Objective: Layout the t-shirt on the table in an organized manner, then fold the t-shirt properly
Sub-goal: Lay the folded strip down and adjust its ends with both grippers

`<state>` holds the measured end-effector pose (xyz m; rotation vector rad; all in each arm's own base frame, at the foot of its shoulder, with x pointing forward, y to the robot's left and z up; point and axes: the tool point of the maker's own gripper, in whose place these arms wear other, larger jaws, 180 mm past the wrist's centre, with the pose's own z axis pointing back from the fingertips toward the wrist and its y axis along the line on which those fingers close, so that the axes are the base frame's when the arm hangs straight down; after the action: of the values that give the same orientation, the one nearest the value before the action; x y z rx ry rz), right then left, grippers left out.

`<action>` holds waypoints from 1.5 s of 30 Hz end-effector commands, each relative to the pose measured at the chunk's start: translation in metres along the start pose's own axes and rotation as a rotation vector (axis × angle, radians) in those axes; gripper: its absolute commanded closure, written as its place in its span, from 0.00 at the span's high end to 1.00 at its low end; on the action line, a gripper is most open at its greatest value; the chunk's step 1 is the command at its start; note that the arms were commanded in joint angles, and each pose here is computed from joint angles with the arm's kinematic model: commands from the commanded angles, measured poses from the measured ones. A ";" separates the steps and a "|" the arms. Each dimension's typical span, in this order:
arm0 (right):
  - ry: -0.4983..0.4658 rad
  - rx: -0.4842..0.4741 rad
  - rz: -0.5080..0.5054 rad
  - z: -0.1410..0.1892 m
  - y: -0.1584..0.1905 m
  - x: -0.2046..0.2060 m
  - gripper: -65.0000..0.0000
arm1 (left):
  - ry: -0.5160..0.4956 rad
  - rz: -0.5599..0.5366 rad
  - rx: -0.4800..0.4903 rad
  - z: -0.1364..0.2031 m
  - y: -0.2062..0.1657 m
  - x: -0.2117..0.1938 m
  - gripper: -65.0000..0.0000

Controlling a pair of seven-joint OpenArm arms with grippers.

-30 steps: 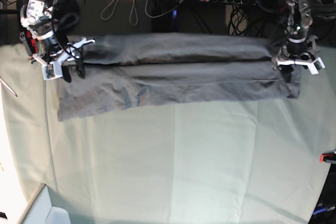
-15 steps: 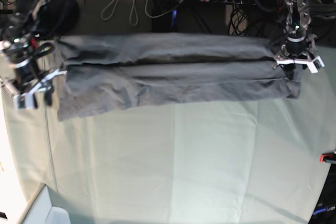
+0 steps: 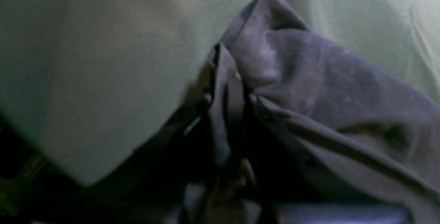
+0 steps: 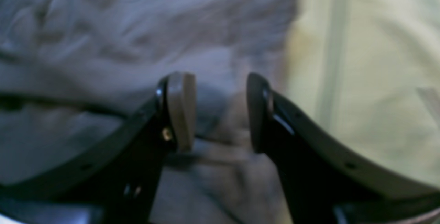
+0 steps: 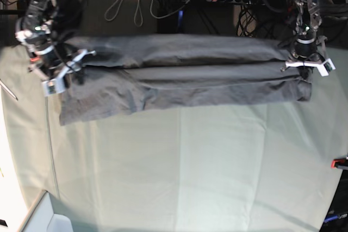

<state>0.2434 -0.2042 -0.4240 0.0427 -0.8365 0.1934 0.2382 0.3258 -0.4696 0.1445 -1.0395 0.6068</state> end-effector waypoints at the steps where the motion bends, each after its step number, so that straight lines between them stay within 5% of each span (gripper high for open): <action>1: -0.047 -0.007 0.005 -0.002 -0.007 0.016 0.40 | -0.005 -0.006 -0.004 -0.001 0.001 0.005 0.00; 7: -0.011 0.003 -0.017 -0.015 -0.014 0.005 0.49 | -0.005 -0.010 0.001 0.000 0.005 0.005 0.00; 18: 0.019 -0.012 -0.040 -0.009 -0.018 -0.012 0.49 | -0.007 -0.010 0.004 0.000 0.006 0.006 0.00; 21: 0.033 -0.004 -0.042 -0.006 -0.014 -0.020 0.41 | -0.008 -0.010 0.003 -0.001 0.006 0.007 0.00; 27: 0.046 0.003 -0.063 -0.002 -0.007 -0.030 0.00 | -0.010 -0.010 0.003 -0.001 0.006 0.007 0.00; 36: -0.047 -0.029 -0.017 0.028 0.008 0.002 0.00 | -0.011 -0.009 0.003 -0.001 0.005 0.008 0.00; 45: 0.045 -0.004 -0.048 0.033 0.018 -0.038 0.00 | -0.012 -0.008 0.002 -0.002 0.005 0.008 0.00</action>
<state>0.1863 -0.1945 -0.4390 0.0549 -0.7524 0.1445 0.2380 0.3283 -0.4689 0.1458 -1.0374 0.6040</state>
